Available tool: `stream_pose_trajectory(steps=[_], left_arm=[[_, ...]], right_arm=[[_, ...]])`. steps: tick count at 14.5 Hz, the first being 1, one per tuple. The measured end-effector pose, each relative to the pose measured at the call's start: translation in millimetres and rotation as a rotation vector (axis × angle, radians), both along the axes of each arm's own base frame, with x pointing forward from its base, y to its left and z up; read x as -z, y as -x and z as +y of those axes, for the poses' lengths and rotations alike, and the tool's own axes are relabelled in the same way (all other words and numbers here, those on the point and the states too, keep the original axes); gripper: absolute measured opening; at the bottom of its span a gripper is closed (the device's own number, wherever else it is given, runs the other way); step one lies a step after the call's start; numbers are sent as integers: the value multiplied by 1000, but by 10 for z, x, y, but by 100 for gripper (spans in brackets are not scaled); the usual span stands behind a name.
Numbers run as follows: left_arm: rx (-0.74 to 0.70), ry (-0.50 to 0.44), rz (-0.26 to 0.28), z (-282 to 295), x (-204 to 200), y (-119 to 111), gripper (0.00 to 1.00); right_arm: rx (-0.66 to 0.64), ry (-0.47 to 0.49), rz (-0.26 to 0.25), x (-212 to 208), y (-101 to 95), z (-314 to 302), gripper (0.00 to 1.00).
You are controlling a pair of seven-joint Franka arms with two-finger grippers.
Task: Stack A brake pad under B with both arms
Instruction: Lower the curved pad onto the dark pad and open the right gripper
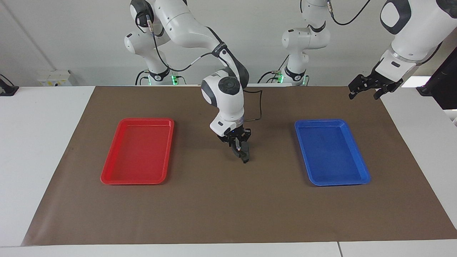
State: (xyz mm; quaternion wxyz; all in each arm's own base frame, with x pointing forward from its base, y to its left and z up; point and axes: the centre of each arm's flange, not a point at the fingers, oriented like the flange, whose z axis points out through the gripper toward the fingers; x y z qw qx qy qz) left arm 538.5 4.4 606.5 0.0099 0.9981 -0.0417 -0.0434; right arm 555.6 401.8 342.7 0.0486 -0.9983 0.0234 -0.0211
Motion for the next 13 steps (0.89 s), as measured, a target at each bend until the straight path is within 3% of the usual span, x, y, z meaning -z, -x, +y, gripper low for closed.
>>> stream_pose_trajectory(steps=[3, 13], left_arm=[[-2, 0, 0, 10, 1, 0, 100], [-2, -1, 0, 10, 1, 0, 100]], right_arm=[[1, -13, -23, 38, -31, 19, 42], [-59, -8, -27, 112, -34, 28, 42]])
